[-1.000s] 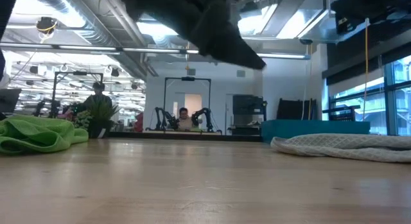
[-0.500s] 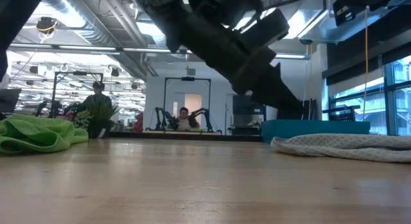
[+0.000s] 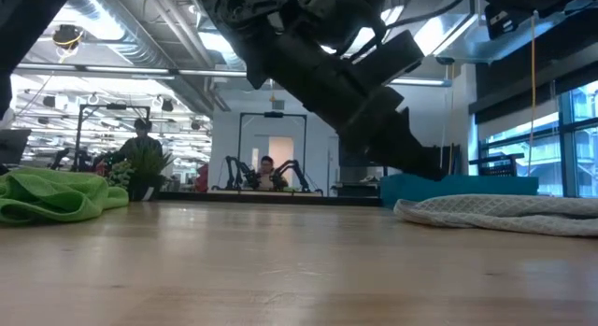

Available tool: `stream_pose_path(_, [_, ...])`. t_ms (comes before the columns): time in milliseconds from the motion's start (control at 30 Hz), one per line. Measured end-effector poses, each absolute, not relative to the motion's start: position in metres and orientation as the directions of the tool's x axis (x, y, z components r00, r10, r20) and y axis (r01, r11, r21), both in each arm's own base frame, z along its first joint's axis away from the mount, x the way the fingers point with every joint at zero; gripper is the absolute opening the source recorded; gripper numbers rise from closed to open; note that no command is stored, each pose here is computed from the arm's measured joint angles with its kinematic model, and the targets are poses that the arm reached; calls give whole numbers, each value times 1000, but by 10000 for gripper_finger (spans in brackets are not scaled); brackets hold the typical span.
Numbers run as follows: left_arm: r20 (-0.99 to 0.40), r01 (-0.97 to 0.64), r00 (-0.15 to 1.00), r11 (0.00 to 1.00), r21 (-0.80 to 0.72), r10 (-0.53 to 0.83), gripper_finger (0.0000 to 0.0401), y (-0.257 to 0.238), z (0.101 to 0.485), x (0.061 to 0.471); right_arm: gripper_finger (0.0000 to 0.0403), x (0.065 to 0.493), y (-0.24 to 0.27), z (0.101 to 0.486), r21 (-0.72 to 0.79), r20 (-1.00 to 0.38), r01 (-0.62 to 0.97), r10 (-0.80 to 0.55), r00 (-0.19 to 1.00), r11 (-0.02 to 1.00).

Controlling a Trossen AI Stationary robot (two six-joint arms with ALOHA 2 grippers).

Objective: Roll microfiber towels into tight, uniform cylinder then place into a basket
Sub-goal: Fold the gray microfiber cloth

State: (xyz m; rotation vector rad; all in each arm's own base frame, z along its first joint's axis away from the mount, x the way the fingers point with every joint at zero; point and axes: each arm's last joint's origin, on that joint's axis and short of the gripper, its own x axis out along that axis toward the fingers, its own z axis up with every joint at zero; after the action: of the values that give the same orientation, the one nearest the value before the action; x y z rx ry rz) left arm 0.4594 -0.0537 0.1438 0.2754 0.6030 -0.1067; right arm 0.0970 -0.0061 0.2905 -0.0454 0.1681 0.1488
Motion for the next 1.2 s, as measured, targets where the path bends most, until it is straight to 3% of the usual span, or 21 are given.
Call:
stream_pose_path(400, [-573,204,820,937,283,-6,93,-65,144,458,6,97,-6,291,-35,-170,-151,143,975,988])
stream_pose_path(667, [-565,143,825,951,272,37,91,-55,144,459,6,97,-6,290,-33,-178,-152,144,973,988])
stream_pose_path(1200, [-602,157,798,955,251,27,90,-52,106,465,6,97,-6,289,-36,-180,-152,143,973,988])
